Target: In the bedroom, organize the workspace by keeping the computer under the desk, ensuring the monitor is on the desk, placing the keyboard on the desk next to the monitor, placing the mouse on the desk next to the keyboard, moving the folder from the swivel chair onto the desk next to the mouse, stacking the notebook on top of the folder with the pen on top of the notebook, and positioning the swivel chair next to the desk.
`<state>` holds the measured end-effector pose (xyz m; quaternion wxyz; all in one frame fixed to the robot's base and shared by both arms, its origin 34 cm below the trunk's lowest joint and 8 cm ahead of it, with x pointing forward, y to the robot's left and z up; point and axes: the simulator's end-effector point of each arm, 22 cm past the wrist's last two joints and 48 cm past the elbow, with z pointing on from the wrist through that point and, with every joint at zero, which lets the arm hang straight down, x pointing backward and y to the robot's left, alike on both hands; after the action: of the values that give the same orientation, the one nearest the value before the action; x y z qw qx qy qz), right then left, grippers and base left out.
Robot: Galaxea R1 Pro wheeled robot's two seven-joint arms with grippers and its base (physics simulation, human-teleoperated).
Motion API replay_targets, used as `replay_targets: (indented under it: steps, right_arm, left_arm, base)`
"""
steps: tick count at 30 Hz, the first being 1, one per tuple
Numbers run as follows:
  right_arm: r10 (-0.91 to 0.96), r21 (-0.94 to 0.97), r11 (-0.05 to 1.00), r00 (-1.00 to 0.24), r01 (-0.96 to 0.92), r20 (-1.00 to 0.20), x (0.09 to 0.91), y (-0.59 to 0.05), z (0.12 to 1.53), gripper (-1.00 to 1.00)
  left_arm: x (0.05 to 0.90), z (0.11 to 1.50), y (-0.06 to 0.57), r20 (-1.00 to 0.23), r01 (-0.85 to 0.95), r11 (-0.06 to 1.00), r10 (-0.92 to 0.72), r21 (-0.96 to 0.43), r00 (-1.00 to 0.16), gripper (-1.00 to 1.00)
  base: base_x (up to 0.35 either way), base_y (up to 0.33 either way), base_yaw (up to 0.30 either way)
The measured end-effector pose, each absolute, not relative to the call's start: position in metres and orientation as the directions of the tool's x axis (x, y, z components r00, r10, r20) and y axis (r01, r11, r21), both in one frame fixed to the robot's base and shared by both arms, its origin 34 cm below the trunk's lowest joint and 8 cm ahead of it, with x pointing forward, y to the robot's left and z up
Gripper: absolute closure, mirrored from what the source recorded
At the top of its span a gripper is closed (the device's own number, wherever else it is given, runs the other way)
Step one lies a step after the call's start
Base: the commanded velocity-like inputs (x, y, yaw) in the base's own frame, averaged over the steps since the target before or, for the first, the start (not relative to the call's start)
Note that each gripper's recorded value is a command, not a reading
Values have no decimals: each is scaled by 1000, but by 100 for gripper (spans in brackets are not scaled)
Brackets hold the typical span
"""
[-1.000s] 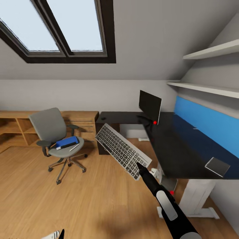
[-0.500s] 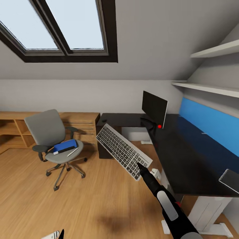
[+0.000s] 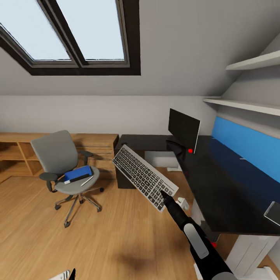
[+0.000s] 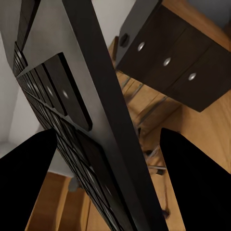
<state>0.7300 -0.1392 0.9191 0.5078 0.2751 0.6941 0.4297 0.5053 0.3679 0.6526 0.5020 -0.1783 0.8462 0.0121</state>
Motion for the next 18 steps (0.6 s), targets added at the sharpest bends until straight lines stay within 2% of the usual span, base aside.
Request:
replay_targets:
  steps: [3, 8, 18]
  right_arm:
    - [818, 875, 480, -330, -59, -470, 730, -140, 922, 100]
    - [818, 874, 481, -325, -65, -474, 730, -141, 927, 100]
    - [817, 873, 483, -322, -69, -478, 729, -142, 930, 100]
  left_arm:
    - [506, 654, 368, -856, -313, 936, -290, -160, -428, -100]
    - [508, 657, 368, -859, -311, 936, -290, -163, -421, -100]
    - [510, 660, 368, -862, -310, 936, -290, -165, -416, -100]
  base:
    - [95, 287, 0]
    - [229, 225, 0]
    - [320, 43, 0]
